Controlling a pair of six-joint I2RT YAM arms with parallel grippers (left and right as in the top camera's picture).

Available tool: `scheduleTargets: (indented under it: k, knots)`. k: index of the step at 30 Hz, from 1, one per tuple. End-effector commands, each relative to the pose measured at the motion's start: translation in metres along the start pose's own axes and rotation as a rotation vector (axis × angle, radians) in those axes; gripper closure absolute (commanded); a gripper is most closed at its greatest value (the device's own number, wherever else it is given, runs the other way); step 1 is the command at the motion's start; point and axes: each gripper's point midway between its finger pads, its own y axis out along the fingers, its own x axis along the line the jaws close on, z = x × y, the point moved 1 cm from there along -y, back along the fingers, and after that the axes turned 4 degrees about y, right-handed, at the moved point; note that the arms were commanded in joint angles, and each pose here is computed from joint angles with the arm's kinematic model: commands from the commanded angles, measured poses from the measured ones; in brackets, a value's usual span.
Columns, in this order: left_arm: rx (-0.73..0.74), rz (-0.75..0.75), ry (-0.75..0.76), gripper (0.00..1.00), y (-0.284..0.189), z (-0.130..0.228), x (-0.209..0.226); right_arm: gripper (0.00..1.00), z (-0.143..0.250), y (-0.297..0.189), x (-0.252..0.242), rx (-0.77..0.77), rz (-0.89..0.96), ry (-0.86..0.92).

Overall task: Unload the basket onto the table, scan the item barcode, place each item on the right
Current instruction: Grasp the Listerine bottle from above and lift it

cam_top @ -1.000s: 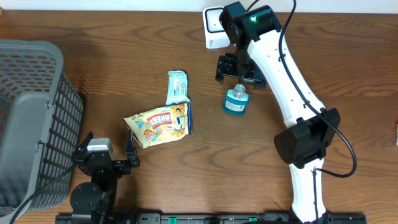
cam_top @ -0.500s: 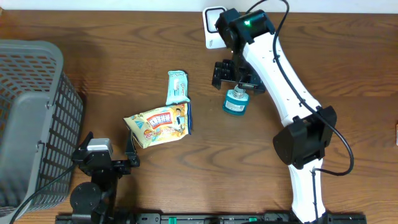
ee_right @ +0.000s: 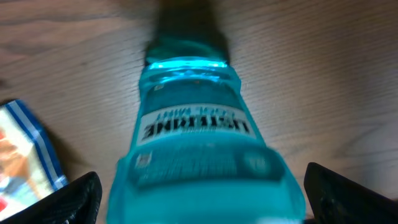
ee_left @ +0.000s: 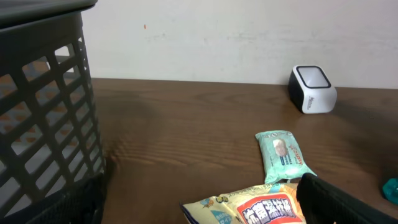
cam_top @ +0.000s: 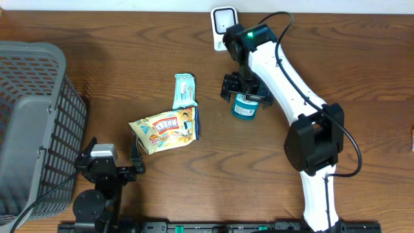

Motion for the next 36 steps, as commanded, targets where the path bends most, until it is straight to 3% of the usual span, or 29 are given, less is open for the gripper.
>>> scheduleTargets:
  k: [1, 4, 12, 16, 26, 32, 34, 36]
  knots:
    - [-0.006, 0.01, -0.006, 0.02, -0.001, -0.001, -0.001, 0.01, -0.004, 0.011, -0.006, -0.009, 0.027, 0.023]
    - [-0.006, 0.01, -0.006, 0.03, -0.001, -0.001, -0.001, 0.03, -0.006, 0.017, -0.007, -0.009, 0.029, 0.026]
    - [-0.006, 0.01, -0.006, 0.02, -0.001, -0.001, -0.001, 0.32, -0.008, 0.018, -0.01, -0.026, 0.049, 0.026]
    - [-0.006, 0.01, -0.006, 0.02, -0.001, -0.001, -0.001, 0.39, -0.008, 0.018, -0.01, -0.023, 0.048, 0.025]
    - [-0.006, 0.01, -0.006, 0.02, -0.001, -0.001, -0.001, 0.47, 0.002, -0.001, -0.003, 0.109, -0.105, -0.052]
    - [-0.006, 0.01, -0.006, 0.02, -0.001, -0.001, -0.001, 0.48, 0.019, -0.039, 0.005, 0.238, -0.323, -0.222]
    - [-0.006, 0.01, -0.006, 0.02, -0.001, -0.001, -0.001, 0.54, 0.022, -0.049, 0.007, 0.255, -0.395, -0.278]
    - [-0.006, 0.01, -0.006, 0.02, -0.001, -0.001, -0.001, 0.54, 0.025, -0.059, 0.01, 0.265, -0.459, -0.287]
